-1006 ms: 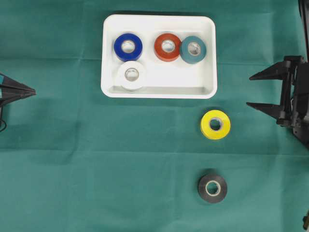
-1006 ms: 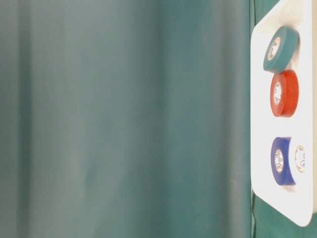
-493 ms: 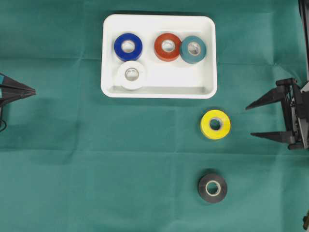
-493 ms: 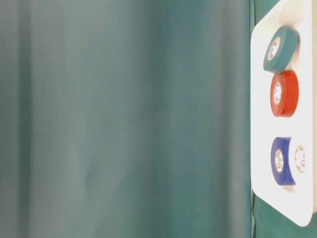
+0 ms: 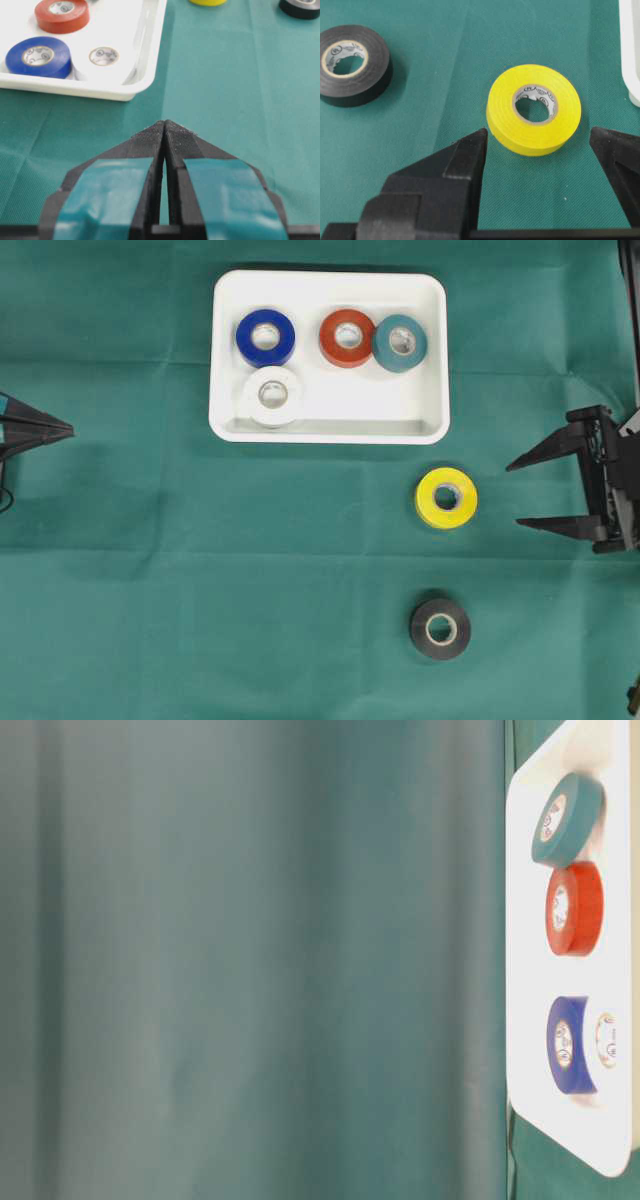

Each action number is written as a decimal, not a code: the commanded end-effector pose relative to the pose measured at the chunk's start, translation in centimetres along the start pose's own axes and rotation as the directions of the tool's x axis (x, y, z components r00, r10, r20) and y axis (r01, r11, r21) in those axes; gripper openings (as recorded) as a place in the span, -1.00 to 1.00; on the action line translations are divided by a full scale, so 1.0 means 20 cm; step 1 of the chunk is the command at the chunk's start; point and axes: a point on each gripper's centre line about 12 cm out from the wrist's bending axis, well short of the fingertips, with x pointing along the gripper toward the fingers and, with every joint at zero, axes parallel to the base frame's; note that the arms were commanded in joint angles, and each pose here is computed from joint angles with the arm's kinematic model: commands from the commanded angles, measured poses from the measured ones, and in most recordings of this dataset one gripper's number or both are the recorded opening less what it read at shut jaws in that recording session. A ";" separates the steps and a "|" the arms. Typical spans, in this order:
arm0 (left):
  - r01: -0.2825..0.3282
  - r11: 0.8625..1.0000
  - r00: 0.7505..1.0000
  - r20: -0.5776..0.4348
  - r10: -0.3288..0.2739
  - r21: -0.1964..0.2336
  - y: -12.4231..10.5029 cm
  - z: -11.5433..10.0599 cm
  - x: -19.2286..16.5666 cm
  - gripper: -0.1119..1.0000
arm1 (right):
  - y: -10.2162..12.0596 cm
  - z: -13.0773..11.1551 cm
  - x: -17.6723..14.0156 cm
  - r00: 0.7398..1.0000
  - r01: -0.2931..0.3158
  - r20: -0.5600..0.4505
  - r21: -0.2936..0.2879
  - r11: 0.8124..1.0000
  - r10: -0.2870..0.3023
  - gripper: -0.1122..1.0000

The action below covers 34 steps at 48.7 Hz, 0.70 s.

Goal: Put the tape into the white case with the right arm.
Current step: 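Move the open right gripper left toward the yellow tape roll, then lower the right gripper and grasp the yellow tape roll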

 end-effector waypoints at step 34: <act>-0.003 1.000 1.000 0.014 0.003 -0.001 0.00 0.03 0.00 -0.79 | 0.05 0.16 0.22 0.994 -0.042 -0.102 -0.090 0.995 0.033 0.06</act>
